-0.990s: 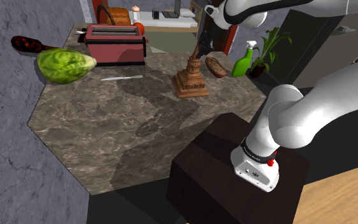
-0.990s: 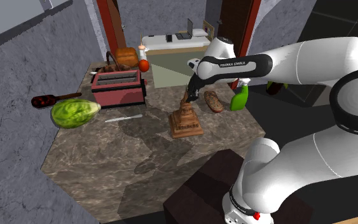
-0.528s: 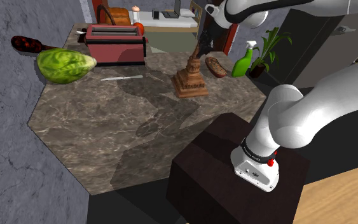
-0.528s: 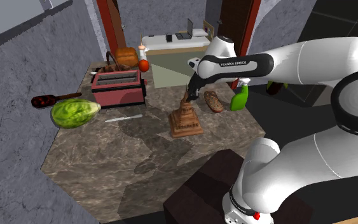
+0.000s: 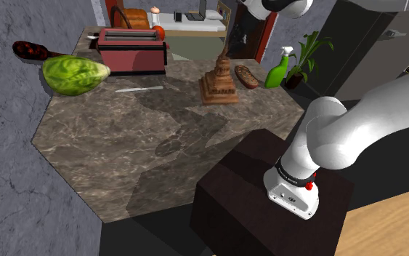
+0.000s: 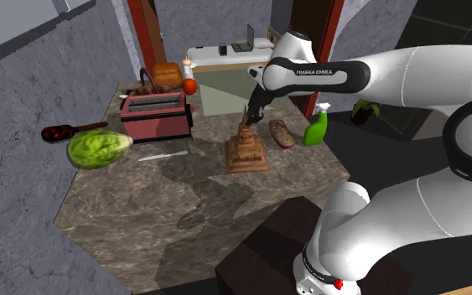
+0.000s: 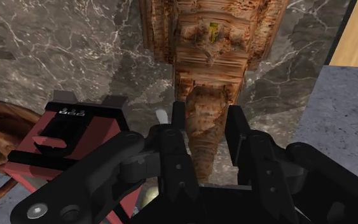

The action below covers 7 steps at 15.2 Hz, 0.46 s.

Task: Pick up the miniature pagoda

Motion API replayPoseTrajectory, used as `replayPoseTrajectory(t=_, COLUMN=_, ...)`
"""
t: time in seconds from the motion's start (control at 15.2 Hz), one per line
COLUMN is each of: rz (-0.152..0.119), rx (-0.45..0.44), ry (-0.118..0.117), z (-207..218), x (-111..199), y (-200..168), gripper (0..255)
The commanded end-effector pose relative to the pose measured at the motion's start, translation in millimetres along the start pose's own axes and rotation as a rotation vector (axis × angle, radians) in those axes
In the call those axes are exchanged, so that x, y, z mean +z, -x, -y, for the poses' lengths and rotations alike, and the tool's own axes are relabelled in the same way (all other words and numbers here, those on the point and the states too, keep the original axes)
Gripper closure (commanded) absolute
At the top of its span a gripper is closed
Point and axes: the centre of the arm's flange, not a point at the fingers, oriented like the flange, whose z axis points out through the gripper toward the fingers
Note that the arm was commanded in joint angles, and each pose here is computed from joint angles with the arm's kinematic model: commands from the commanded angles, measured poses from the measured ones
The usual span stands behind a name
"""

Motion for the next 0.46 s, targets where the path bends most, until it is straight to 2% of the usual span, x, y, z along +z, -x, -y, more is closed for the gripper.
replayPoseTrajectory(t=0.0, rz=-0.002, rx=0.000, ry=0.003, z=-2.0, x=-9.7, y=-2.9, gripper=255)
replayPoseTrajectory(t=0.4, rz=-0.002, rx=0.000, ry=0.003, z=-5.6, x=-29.8, y=-10.8, gripper=255)
